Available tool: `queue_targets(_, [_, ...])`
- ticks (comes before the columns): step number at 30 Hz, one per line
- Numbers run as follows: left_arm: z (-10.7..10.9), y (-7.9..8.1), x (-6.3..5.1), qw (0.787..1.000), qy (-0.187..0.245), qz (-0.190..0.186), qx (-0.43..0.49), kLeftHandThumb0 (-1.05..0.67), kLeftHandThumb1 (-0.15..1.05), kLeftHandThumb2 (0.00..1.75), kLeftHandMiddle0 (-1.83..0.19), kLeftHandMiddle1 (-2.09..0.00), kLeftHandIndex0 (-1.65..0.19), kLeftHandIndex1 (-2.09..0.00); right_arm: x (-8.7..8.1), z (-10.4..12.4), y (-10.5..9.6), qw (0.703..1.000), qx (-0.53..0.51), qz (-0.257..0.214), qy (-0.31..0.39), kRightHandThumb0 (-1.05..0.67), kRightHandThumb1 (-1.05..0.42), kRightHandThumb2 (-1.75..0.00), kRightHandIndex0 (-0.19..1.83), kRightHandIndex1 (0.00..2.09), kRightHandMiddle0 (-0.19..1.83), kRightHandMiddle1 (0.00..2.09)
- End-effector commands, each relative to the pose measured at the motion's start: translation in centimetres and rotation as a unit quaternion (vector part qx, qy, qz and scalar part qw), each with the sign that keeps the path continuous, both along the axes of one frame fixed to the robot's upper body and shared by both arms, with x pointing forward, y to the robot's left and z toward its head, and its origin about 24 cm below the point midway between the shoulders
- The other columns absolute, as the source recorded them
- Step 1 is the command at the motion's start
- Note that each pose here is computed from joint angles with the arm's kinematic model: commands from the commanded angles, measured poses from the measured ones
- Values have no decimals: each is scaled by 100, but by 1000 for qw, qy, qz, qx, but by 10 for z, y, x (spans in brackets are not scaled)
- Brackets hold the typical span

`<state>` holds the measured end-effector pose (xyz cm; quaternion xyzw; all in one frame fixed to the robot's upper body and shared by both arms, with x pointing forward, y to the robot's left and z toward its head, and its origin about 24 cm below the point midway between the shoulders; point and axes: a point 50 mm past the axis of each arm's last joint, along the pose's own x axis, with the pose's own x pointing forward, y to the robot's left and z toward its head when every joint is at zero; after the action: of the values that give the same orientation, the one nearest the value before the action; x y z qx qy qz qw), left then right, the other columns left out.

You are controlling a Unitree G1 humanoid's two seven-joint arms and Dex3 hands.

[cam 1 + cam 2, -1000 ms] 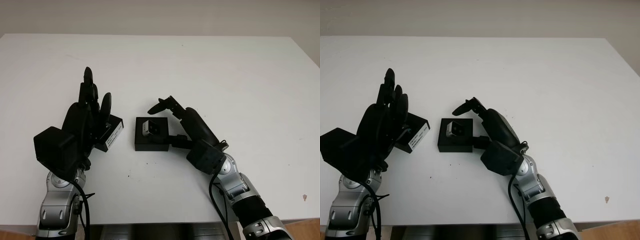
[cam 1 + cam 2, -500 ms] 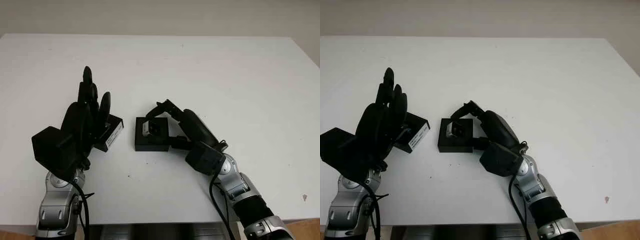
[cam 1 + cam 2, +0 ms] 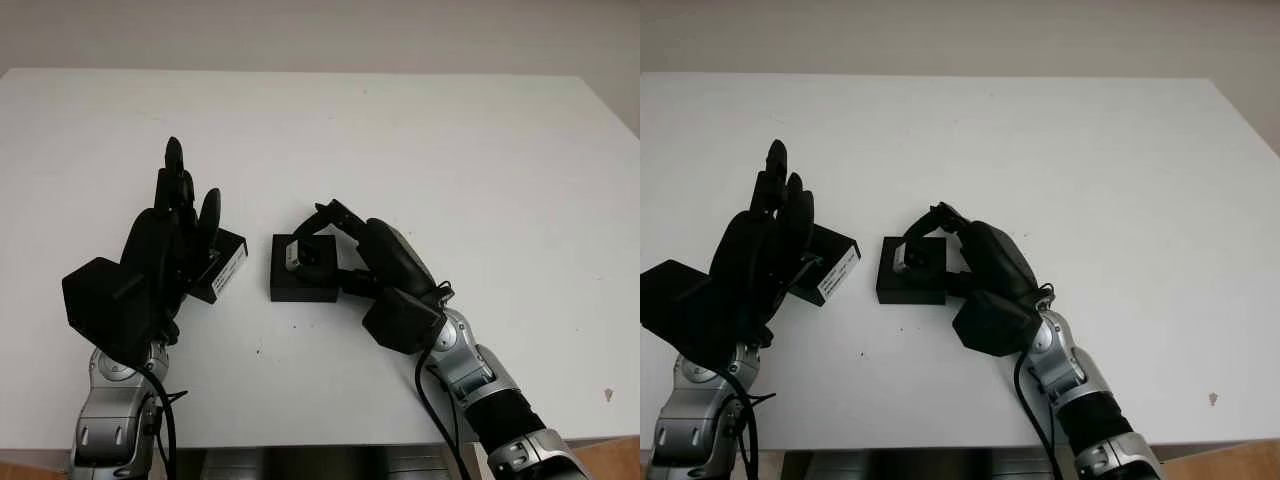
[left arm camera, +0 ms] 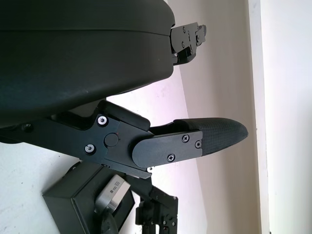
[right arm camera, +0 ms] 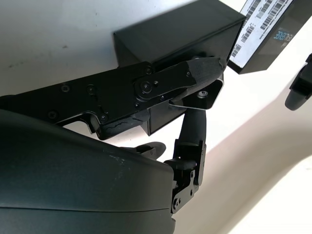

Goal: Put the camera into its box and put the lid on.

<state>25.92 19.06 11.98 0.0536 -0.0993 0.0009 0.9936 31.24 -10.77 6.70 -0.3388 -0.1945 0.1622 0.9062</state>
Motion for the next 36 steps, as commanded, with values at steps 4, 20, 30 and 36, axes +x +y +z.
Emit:
queue_targets(4, [3,0,-2,1000,-11,-2,-1,-73,105,58,19,0,19,0,-3,-9,-4,999,-24,-11,-20,-41,-98,-6,45,20,33,144])
queue_targets(20, [5,-1,0,1000,-13,-5,-2,-75,105,56,19,0,19,0,-7,-6,0,994,-16,-9,-104,-42,-98,-5,33,63,35,163])
queue_targets(30, [2,-3,0,1000,-13,-5,-4,-74,105,57,19,0,19,0,-7,3,2,991,36,-7,-127,-42,-98,-5,23,80,32,163])
queue_targets(36, [1,-4,0,1000,-15,-4,-4,-72,105,58,19,0,19,0,-7,13,4,990,65,-4,-128,-42,-97,-5,21,83,33,163])
